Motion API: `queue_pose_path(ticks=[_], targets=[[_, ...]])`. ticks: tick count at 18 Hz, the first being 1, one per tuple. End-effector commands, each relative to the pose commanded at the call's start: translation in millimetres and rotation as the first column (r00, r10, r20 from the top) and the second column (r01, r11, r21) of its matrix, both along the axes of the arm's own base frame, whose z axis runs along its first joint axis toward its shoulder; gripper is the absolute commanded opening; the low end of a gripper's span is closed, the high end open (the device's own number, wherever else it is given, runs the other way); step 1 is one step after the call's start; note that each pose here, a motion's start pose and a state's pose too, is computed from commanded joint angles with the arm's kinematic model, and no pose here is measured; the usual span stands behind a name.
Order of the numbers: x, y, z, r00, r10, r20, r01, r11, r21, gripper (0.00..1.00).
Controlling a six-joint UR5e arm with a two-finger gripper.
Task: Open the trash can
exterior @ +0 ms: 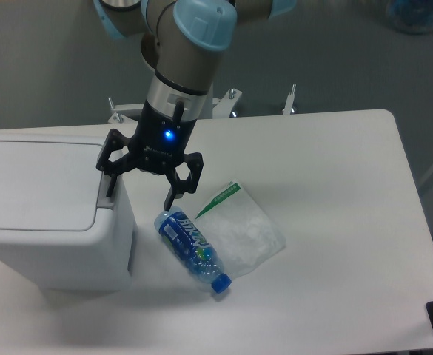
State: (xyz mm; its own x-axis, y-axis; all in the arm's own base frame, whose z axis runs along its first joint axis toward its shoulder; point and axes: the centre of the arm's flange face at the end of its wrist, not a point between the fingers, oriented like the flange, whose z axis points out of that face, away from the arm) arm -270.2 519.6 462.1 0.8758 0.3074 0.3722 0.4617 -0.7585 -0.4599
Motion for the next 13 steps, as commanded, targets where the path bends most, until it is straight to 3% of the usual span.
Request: queue_pose_path(ticks=[13], targets=[[-0.9,-0.7,-0.9,1.000,0.003,-0.001,-0.003,1.000,-0.003,1.00]])
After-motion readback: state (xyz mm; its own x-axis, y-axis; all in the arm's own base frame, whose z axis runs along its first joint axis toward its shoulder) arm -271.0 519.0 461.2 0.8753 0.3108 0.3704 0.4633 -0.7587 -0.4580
